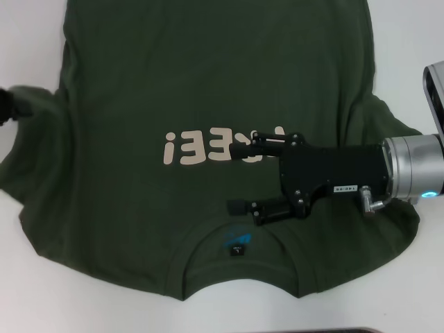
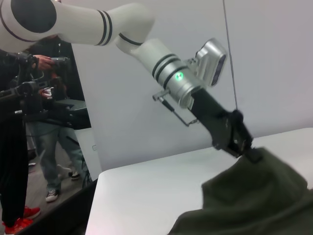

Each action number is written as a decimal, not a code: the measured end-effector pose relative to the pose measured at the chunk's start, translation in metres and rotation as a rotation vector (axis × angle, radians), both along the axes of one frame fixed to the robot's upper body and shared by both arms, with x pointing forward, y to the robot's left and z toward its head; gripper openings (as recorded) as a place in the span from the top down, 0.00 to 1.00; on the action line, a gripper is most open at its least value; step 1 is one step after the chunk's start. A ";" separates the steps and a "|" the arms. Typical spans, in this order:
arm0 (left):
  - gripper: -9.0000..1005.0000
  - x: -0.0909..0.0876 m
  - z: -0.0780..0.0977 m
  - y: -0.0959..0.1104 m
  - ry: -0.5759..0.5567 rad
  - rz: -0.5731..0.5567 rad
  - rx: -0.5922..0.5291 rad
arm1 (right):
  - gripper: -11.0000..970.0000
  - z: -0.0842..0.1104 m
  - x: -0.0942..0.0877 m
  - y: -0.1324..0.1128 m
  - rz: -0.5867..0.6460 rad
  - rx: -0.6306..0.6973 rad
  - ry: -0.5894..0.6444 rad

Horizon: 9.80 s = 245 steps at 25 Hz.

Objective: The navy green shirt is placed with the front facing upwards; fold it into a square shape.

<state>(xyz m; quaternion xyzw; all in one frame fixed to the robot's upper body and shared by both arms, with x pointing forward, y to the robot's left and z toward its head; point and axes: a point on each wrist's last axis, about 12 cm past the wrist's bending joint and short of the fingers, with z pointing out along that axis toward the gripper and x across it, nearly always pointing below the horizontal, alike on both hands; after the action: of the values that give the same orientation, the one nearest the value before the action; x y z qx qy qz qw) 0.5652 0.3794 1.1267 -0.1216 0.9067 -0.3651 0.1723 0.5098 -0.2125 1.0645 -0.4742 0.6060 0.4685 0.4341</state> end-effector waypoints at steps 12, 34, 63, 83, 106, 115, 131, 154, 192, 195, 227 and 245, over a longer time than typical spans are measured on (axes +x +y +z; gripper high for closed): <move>0.82 0.019 -0.017 -0.064 -0.037 -0.034 -0.089 | 0.07 -0.002 -0.003 -0.002 -0.004 0.003 0.009; 0.78 0.023 -0.045 -0.098 -0.081 0.028 -0.161 | 0.07 -0.009 -0.009 -0.011 -0.049 -0.001 0.031; 0.23 -0.027 -0.037 -0.056 -0.080 -0.060 -0.300 | 0.08 -0.001 0.007 -0.032 -0.136 -0.136 0.226; 0.24 -0.017 -0.069 -0.092 0.057 0.013 -0.235 | 0.08 0.000 0.005 -0.052 -0.188 -0.183 0.285; 0.24 -0.019 -0.037 -0.081 -0.108 -0.022 -0.402 | 0.08 0.004 0.012 -0.047 -0.187 -0.178 0.265; 0.24 -0.031 -0.033 -0.065 -0.203 -0.132 -0.344 | 0.08 0.005 0.014 -0.040 -0.176 -0.170 0.259; 0.24 -0.139 -0.066 -0.048 -0.955 -0.506 -0.085 | 0.09 0.026 0.029 -0.030 -0.242 0.031 0.221; 0.24 -0.143 -0.059 -0.038 -0.908 -0.547 -0.088 | 0.09 0.071 0.022 -0.169 -0.642 -0.384 0.952; 0.24 -0.126 -0.057 -0.045 -0.975 -0.559 -0.024 | 0.12 0.029 -0.008 -0.191 -0.866 -0.073 1.362; 0.24 -0.126 -0.058 -0.045 -0.974 -0.558 -0.023 | 0.12 0.026 -0.008 -0.189 -0.874 -0.064 1.376; 0.23 -0.126 -0.066 -0.044 -0.976 -0.533 0.039 | 0.12 0.013 0.004 -0.178 -0.932 -0.017 1.416; 0.23 -0.125 -0.068 -0.044 -0.970 -0.524 0.050 | 0.12 0.008 0.009 -0.173 -0.942 -0.007 1.419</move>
<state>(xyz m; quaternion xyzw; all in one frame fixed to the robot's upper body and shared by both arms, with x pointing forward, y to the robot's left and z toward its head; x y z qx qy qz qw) 0.4402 0.3350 1.0590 0.2946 0.7317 -0.3883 0.4765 0.5188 -0.3856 1.0725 0.2321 0.8700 0.4234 0.0997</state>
